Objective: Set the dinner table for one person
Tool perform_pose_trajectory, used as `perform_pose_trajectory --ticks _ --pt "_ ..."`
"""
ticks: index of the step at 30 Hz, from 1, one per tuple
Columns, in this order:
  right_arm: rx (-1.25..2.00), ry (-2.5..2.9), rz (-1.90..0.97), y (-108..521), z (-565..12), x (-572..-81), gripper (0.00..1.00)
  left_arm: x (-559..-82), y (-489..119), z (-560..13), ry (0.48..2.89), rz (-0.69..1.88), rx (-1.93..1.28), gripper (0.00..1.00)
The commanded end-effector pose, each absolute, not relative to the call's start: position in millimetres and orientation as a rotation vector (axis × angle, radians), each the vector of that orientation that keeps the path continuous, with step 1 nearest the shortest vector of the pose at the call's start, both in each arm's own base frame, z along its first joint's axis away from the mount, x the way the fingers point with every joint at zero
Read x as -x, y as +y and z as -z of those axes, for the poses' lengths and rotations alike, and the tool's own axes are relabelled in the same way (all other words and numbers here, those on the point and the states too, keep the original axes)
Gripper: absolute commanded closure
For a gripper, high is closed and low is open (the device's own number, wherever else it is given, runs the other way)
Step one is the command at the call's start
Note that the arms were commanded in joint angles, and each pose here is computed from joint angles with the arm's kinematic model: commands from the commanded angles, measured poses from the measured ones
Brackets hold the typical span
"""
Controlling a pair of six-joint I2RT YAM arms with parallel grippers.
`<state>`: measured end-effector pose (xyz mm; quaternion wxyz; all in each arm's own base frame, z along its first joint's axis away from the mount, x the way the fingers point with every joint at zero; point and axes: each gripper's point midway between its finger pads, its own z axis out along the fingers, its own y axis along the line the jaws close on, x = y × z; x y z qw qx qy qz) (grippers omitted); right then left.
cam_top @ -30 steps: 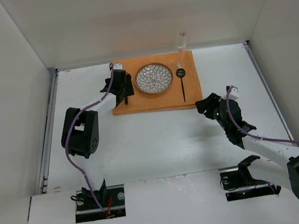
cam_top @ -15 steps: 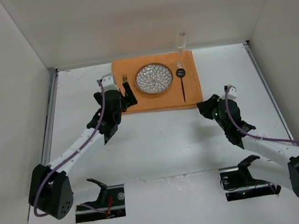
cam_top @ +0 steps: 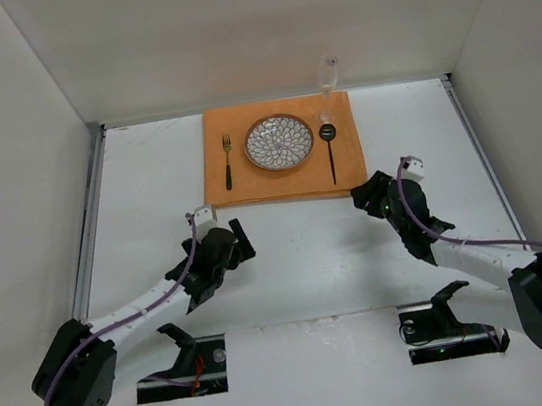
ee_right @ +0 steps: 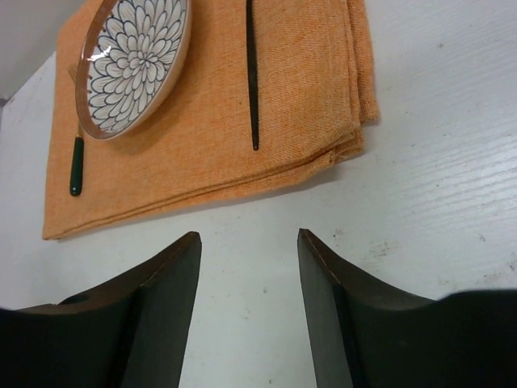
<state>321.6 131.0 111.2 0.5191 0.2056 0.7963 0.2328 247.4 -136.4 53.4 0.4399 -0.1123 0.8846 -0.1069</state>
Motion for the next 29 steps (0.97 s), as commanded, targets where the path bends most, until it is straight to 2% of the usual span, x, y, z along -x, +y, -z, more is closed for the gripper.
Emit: perform_pose_trajectory --ticks 1,8,29 --pt "-0.496 1.801 -0.578 133.1 -142.4 -338.0 0.41 -242.4 -143.9 -42.2 2.213 0.295 0.365 0.0" --pt "-0.505 1.777 -0.581 129.8 -146.8 -333.7 0.39 -243.8 -154.6 -32.5 2.203 0.297 0.385 0.0" --pt "-0.488 1.776 -0.61 133.3 -152.0 -333.1 0.37 -255.8 -153.1 -74.0 2.07 0.36 0.429 0.0"
